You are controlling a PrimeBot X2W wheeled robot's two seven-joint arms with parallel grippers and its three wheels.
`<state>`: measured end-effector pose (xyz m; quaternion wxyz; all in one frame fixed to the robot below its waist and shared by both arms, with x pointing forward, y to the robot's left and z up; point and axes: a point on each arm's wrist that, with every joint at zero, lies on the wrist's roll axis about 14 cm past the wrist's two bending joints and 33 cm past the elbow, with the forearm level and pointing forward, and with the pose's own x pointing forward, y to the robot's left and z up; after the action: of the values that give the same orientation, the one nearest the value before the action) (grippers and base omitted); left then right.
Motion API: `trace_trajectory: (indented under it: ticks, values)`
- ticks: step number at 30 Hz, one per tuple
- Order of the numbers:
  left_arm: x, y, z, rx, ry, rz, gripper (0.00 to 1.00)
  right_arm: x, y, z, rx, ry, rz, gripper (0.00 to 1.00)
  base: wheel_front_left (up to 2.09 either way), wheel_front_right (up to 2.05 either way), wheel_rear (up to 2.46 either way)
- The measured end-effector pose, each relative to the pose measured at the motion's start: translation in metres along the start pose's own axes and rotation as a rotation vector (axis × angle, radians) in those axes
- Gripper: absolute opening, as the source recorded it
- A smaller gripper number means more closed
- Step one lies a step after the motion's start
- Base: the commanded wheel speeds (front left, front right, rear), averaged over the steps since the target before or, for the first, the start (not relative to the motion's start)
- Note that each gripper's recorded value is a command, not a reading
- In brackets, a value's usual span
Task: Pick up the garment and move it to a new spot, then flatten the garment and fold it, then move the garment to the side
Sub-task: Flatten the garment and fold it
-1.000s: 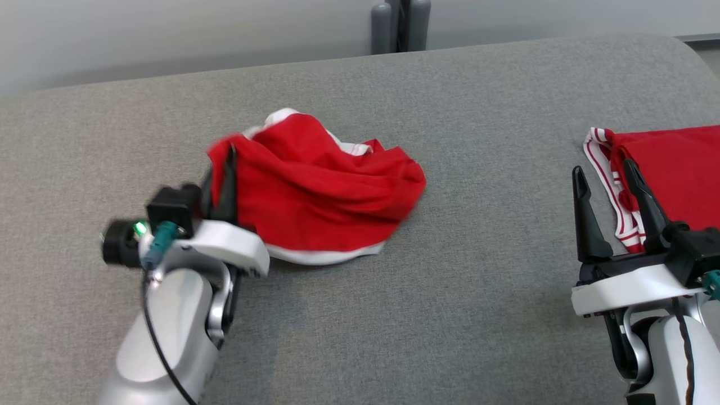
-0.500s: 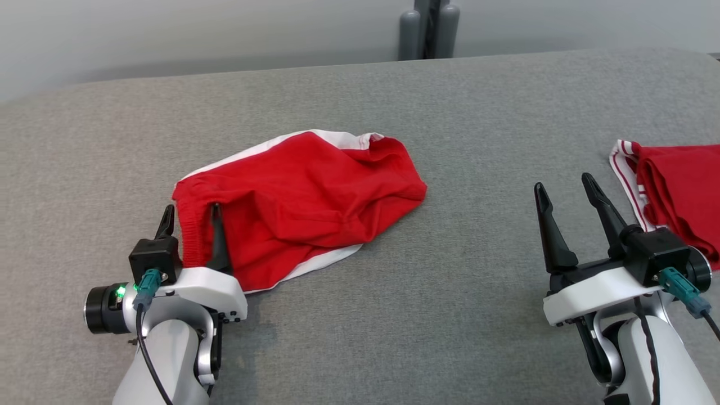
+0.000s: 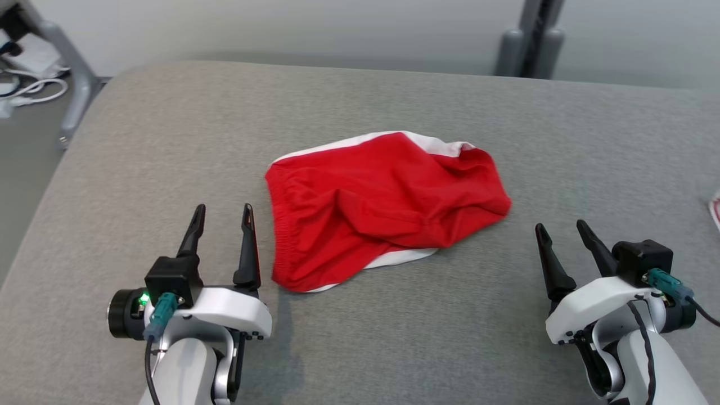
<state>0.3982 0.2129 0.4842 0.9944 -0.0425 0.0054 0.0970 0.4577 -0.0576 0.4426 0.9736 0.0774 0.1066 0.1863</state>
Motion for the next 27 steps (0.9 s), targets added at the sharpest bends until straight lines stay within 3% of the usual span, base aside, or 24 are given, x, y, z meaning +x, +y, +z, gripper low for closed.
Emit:
trace_trajectory:
  ticks: [11, 17, 18, 19, 27]
  values:
    - [-0.035, 0.035, -0.001, 0.012, 0.012, 0.084, 1.0, 0.037, 0.031, -0.031, 0.188, 0.136, 0.05, 1.0, 0.0, 0.0, 0.0]
    - [-0.043, 0.051, 0.001, 0.007, 0.01, 0.136, 1.0, 0.053, 0.037, -0.048, 0.231, 0.219, 0.07, 1.0, 0.0, 0.0, 0.0]
    - [-0.044, 0.053, 0.0, 0.008, 0.014, 0.143, 1.0, 0.055, 0.039, -0.052, 0.227, 0.24, 0.077, 0.36, 0.0, 0.0, 0.0]
    - [-0.044, 0.055, -0.001, 0.007, 0.018, 0.151, 1.0, 0.056, 0.041, -0.055, 0.218, 0.254, 0.087, 0.0, 0.0, 0.0, 0.0]
    - [-0.04, 0.05, -0.006, -0.001, 0.03, 0.141, 1.0, 0.062, 0.043, -0.035, 0.237, 0.178, 0.103, 0.0, 0.0, 0.0, 0.0]
